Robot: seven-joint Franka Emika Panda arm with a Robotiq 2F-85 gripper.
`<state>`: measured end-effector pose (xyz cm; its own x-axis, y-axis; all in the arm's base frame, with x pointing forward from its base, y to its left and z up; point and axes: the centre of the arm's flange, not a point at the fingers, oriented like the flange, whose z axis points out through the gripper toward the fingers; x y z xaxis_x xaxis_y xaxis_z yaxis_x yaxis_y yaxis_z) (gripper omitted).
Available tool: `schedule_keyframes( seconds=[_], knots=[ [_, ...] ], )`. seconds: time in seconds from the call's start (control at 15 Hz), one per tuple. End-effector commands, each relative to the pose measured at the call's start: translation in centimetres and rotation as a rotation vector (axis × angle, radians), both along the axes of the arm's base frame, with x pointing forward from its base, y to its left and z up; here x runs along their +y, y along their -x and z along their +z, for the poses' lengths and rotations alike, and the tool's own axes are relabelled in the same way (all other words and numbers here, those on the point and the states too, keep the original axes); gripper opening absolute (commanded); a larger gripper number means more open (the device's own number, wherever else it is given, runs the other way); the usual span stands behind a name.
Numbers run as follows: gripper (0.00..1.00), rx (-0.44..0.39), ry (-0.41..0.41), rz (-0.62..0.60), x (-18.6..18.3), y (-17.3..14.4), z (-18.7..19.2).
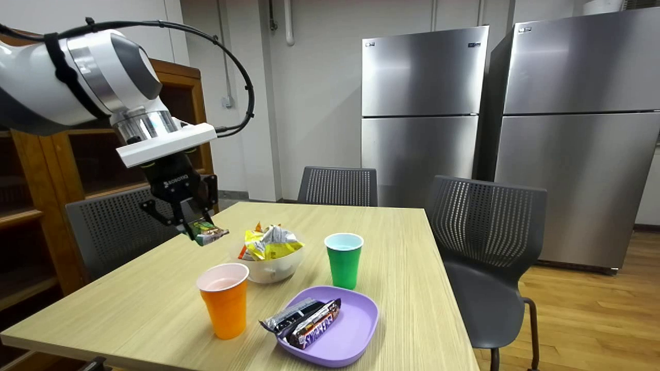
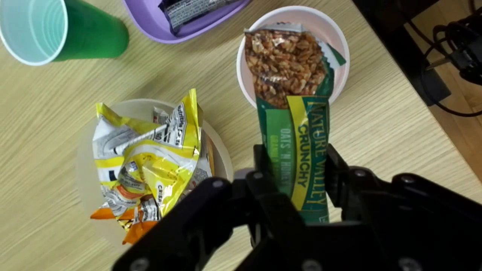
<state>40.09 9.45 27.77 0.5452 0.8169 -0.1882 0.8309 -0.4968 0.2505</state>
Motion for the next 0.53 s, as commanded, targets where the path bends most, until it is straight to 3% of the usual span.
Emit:
schedule_keyframes(
  seconds=[0.0, 0.47],
  knots=[
    [0.12, -0.01, -0.001, -0.084, -2.0, 0.9, 0.4],
    [0.12, 0.004, -0.008, -0.173, -4.7, 0.9, -0.5]
  ],
)
